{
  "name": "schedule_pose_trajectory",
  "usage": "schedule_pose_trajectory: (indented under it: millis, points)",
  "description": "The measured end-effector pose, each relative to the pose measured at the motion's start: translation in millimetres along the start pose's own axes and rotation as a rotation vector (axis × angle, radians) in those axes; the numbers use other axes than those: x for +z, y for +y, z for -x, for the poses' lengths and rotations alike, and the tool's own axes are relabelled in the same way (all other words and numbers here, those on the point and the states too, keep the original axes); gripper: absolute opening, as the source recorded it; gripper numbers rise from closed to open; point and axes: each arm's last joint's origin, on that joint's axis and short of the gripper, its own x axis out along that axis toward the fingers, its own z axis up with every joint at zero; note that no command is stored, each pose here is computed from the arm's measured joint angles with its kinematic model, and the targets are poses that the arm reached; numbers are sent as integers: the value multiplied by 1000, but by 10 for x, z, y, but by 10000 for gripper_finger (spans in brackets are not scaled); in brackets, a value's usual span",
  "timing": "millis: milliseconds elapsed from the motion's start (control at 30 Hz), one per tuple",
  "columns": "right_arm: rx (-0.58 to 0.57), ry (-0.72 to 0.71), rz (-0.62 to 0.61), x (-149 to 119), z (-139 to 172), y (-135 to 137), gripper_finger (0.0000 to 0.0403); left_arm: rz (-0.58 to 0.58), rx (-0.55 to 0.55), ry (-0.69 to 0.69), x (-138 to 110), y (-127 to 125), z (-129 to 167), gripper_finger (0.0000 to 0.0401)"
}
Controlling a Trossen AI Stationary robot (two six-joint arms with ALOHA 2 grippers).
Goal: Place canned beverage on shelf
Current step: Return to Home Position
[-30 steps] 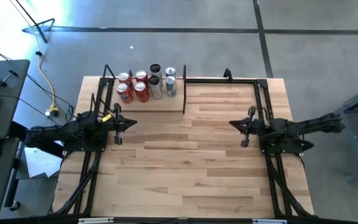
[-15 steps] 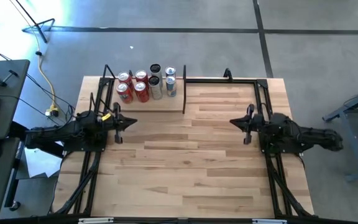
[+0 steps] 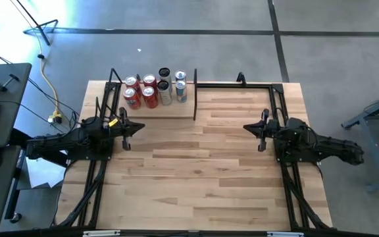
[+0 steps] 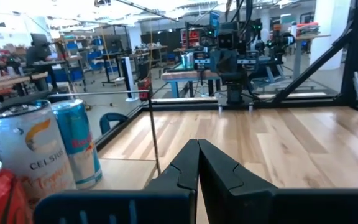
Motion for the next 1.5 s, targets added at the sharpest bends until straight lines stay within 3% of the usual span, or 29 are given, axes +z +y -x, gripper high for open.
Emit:
schedule_pose_trajectory:
  millis: [233, 467, 800, 1500]
  points:
    - [-5, 0, -13, -1, -2, -4, 0, 69, -3, 2, -1, -1, 0, 0]
    - [-120, 7, 41, 0, 0, -37, 0, 73, 4, 24, -22, -2, 0, 0]
    - [-116, 2, -44, 0, -1, -36, 0, 76, 3, 26, -24, -2, -2, 1]
    - [-112, 2, -42, -2, -1, -35, 0, 76, 3, 28, -26, -3, -2, 3]
